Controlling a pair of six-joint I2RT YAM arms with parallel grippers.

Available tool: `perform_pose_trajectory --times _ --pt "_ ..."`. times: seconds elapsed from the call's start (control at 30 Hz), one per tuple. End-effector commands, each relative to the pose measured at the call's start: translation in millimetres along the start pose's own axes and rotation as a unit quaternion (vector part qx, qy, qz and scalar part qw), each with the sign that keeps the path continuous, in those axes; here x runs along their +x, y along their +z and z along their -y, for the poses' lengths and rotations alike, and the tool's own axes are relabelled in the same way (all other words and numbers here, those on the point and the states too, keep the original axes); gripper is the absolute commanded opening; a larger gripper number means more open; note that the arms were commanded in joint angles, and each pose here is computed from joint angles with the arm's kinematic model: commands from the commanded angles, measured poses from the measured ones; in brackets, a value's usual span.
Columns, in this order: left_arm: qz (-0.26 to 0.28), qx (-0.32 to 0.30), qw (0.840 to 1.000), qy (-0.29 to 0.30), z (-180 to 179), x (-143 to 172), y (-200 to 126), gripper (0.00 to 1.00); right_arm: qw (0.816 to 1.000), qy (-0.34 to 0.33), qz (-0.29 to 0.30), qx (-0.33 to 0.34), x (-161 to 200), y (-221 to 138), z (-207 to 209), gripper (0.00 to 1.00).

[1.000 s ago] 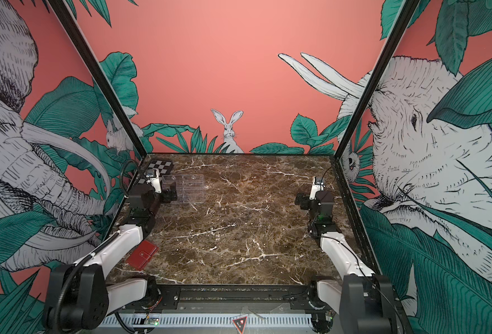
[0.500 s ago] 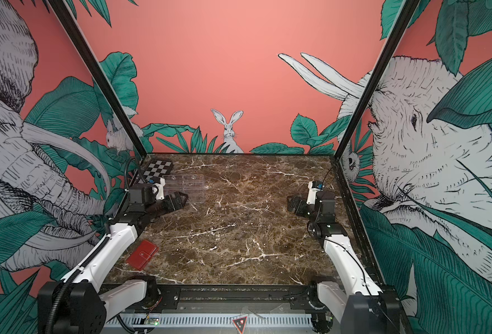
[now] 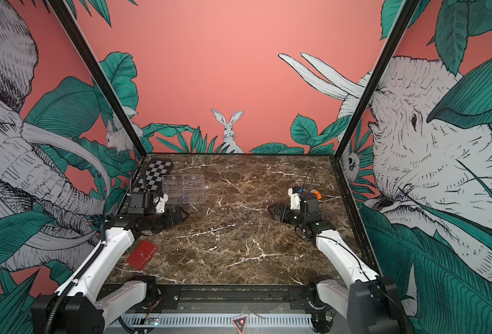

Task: Take the credit cards out of the card holder
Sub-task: Move the card holder to the middle-left of the table.

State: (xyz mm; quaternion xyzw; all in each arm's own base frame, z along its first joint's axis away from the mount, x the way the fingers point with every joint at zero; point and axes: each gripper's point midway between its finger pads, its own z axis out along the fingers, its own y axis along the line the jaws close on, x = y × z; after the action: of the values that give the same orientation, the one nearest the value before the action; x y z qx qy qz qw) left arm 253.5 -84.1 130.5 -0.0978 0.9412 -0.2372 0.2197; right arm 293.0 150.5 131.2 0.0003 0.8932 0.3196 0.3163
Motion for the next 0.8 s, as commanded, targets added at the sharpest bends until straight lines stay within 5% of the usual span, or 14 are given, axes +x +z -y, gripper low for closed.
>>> perform_pose_trajectory --times 0.0,0.37,0.77 --pt "-0.013 -0.049 0.999 -0.004 -14 10 -10 0.98 1.0 -0.009 -0.01 -0.009 6 7 -12 0.98" --pt "0.007 -0.221 0.975 -0.021 -73 1 -18 0.99 0.999 -0.033 -0.013 -0.009 5 12 -21 0.98" --pt "0.036 -0.331 0.93 -0.157 -125 11 -42 0.99 0.998 -0.066 -0.007 -0.022 -6 3 -35 0.98"
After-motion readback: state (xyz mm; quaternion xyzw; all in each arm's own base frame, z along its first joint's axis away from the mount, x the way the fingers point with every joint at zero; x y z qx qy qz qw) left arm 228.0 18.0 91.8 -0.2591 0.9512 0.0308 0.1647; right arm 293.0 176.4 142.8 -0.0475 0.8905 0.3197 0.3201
